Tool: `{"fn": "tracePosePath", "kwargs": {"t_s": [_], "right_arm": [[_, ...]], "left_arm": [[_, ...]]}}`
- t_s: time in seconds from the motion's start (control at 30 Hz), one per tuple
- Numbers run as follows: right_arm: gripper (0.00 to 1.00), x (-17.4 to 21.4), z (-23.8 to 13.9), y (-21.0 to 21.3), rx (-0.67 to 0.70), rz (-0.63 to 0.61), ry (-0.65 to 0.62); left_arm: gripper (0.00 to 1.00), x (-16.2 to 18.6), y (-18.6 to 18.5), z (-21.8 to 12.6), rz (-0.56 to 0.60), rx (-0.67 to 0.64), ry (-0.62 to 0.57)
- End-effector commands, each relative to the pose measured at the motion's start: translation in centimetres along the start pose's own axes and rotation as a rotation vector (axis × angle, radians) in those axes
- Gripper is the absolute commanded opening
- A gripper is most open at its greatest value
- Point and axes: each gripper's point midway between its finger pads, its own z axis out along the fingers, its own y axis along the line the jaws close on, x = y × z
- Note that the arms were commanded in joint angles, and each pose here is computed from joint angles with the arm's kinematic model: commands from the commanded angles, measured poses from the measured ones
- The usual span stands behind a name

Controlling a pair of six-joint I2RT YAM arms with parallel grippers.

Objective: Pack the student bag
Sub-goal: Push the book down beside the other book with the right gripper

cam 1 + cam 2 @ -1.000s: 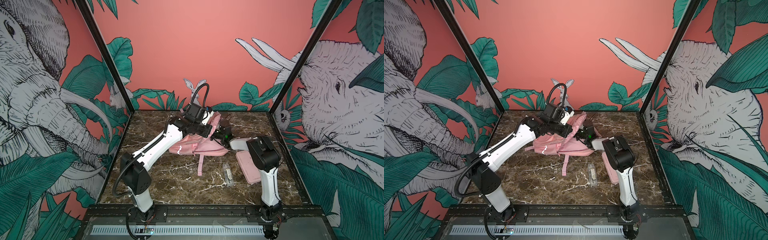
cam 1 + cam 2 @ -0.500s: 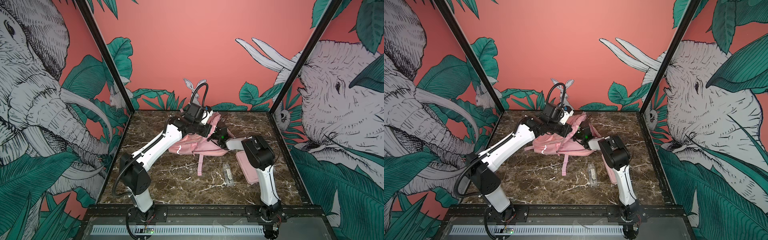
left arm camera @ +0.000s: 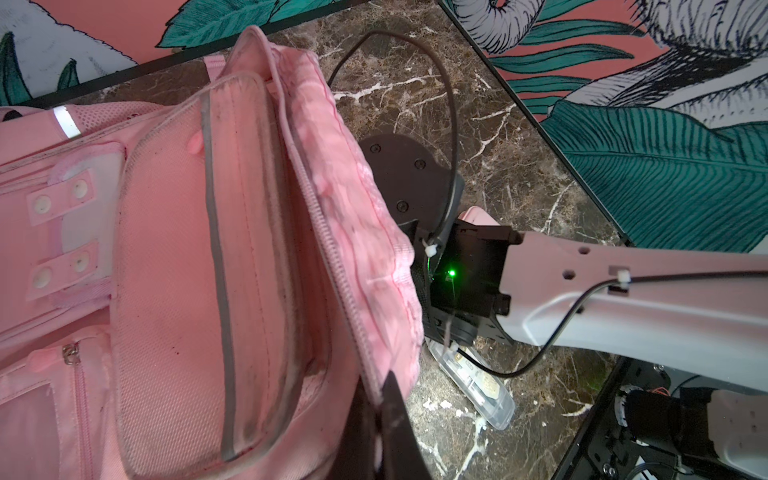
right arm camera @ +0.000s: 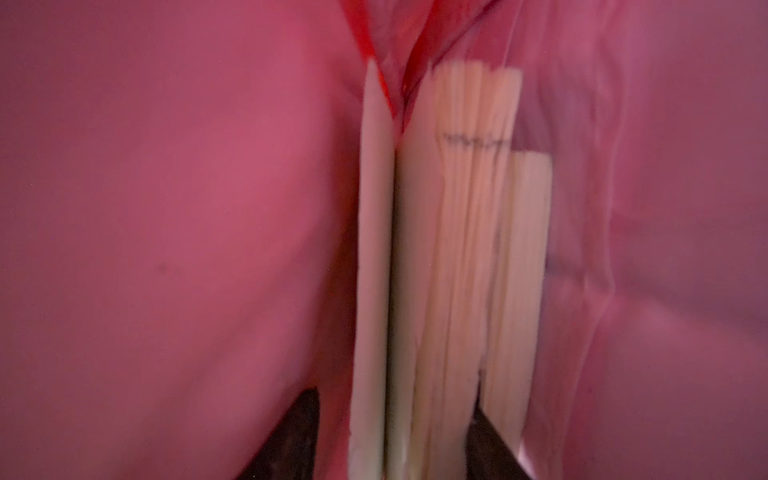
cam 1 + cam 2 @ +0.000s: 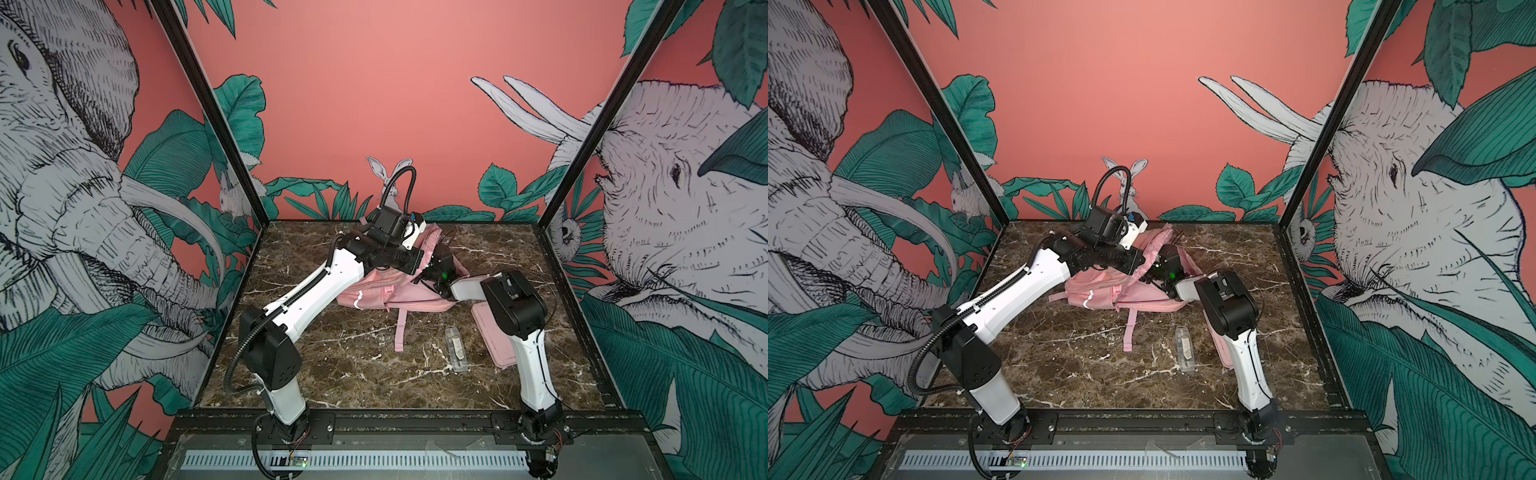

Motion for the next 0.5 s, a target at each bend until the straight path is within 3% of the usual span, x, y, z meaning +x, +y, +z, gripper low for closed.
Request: {"fn": "tracePosePath", "kwargs": {"t_s": [0.0,0.47], "right_arm": [[0.54,0.6,-0.5,2.0,-0.044,-0.065,0.005],[0.53,0.3,-2.2,0.6,0.033,-0.109,-0.010]], "left_arm": [[0.00,-3.2,-1.8,-3.8,0.024,0.054,-0.146],[0.00,-2.9,-1.7,-3.9,0.019,0.052,-0.146]]}}
